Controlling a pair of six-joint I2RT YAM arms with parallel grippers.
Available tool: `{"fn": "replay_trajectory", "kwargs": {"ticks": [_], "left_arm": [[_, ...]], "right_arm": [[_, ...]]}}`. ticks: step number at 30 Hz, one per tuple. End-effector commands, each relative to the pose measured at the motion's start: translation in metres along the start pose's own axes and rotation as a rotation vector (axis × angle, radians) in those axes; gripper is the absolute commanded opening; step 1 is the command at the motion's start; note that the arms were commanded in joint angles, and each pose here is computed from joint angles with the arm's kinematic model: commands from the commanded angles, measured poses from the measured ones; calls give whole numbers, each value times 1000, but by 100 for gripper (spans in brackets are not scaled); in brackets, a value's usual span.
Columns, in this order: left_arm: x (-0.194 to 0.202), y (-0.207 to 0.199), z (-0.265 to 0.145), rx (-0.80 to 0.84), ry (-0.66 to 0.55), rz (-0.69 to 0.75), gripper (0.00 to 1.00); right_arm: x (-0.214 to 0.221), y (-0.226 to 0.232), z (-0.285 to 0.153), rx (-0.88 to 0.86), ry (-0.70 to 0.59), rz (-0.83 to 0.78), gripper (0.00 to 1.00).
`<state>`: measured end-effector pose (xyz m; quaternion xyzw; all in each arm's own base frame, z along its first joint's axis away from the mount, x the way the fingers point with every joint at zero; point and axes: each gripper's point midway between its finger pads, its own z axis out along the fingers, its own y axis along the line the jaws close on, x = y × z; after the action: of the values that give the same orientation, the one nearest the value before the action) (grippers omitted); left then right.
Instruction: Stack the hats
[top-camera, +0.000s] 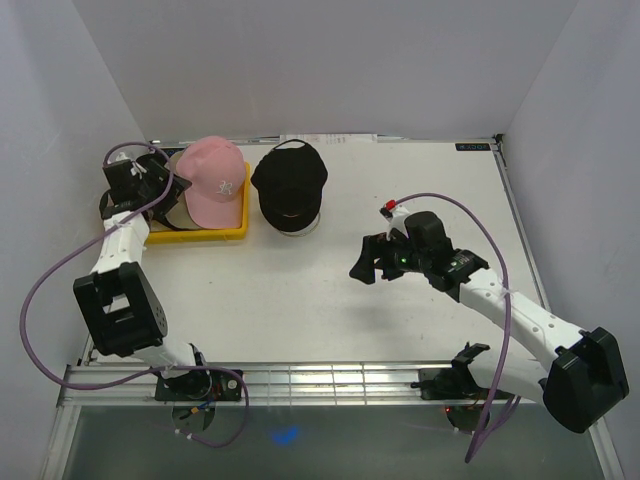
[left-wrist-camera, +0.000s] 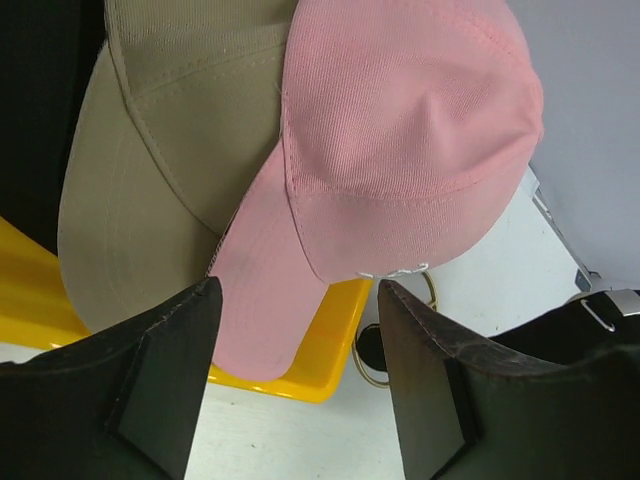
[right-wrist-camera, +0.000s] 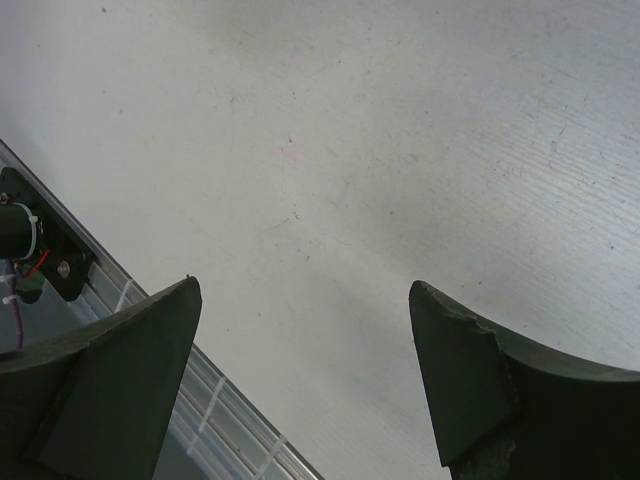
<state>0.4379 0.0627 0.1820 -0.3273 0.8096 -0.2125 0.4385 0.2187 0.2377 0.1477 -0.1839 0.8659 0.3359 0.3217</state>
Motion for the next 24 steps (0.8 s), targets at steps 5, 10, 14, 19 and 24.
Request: {"fn": "replay_trajectory", "kwargs": {"ticks": [5,10,14,19,24], "left_arm": [[-17,-4,15,75,-63,127,74],[-4,4,26,99,-43,143,74],[4,8,33,123,-36,157,76],[14,10,37,158,-37,150,77],[31,18,37,169,-11,130,77]], "right_arm": [[-19,7,-1,-27,-44,-50,90],[-15,5,2,-28,-35,-47,89],[-12,4,4,-32,-32,-48,90],[-9,5,8,-47,-29,-44,90],[-6,4,10,-49,-24,-41,90]]}}
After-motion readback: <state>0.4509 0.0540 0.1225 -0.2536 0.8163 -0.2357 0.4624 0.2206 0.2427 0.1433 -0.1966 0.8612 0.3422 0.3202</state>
